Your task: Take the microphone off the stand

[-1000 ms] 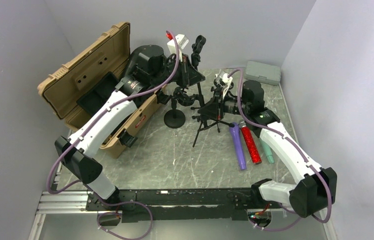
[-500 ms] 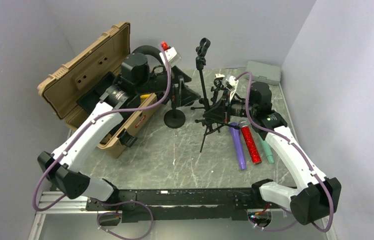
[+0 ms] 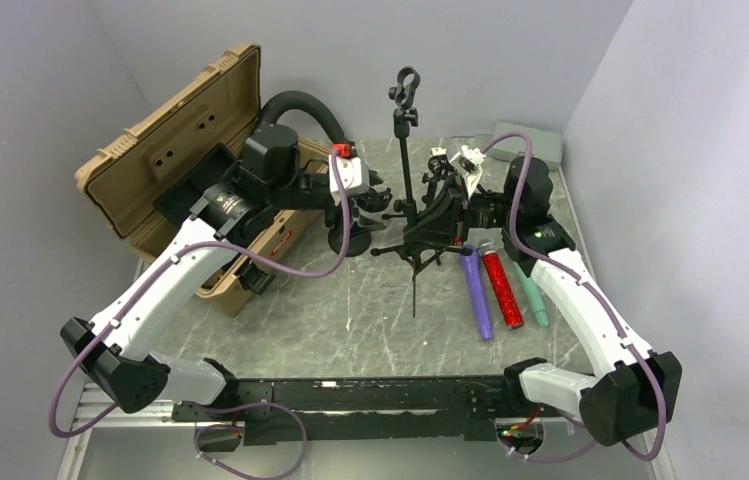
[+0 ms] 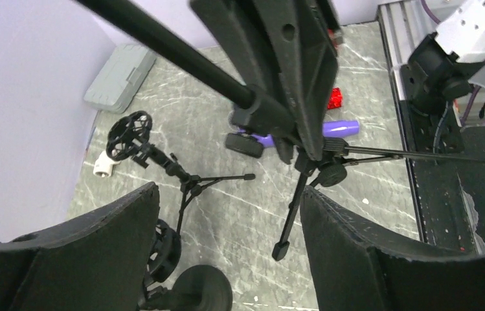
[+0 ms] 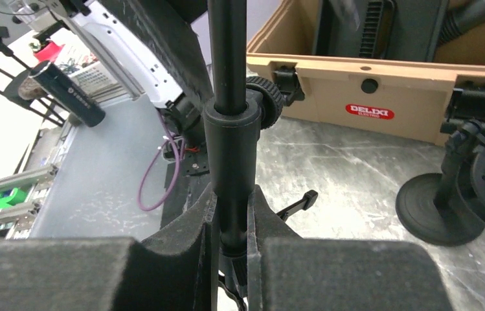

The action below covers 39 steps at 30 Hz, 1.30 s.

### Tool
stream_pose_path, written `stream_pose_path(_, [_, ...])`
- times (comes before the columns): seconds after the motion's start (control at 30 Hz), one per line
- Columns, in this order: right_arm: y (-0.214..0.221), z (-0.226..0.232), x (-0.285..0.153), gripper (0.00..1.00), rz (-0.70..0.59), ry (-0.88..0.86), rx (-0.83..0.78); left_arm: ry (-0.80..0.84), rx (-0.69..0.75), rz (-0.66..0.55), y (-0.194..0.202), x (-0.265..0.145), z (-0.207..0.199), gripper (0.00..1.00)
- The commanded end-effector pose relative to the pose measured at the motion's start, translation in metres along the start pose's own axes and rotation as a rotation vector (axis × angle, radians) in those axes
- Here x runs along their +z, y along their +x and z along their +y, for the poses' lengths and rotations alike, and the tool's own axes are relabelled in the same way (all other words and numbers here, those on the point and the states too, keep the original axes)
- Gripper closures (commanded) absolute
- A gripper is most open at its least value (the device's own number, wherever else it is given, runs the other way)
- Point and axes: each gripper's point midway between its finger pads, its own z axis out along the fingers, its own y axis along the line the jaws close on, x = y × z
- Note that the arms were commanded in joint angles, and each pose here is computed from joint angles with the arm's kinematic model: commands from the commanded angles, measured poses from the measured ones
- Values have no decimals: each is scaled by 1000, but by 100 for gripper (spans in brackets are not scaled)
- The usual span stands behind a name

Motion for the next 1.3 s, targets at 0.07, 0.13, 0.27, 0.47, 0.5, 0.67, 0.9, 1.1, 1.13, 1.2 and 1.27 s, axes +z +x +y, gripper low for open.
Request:
stream_pose_path(0.07, [-19,21,-1,100,-31,-95,-108,107,118,-42,-18,11,-20,24])
stream_pose_path(0.13, [-16,20,-2,100,-30,-89,-111,115,122,-47,-21,15,-22,30])
stream_pose_path(0.27, [-13,18,-2,100,-30,-78,-111,129,124,-47,-25,23,-26,42])
stream_pose_path(0.47, [-11,19,-3,100,-27,-67,-120,132,129,-32,-21,30,-27,52])
stream_pose_path(0.5, [-11,19,-3,100,-27,-66,-120,133,127,-31,-21,31,-27,57])
stream_pose_path(0.67, [-8,16,-4,100,-21,-43,-139,143,107,-29,-19,32,-29,88])
stream_pose_path(0.9, [-4,9,-7,100,4,11,-198,259,12,-48,-16,30,-54,100])
stream_pose_path(1.1, [1,2,-9,100,24,46,-245,506,-215,-103,-28,26,-91,100])
stream_pose_path(1.13, [2,2,-9,100,26,49,-248,549,-255,-110,-30,24,-96,100])
stream_pose_path(1.2, [2,2,-9,100,27,50,-255,624,-335,-117,-33,22,-102,100])
stream_pose_path(1.27, [1,2,-10,100,27,53,-260,672,-394,-120,-34,20,-105,100])
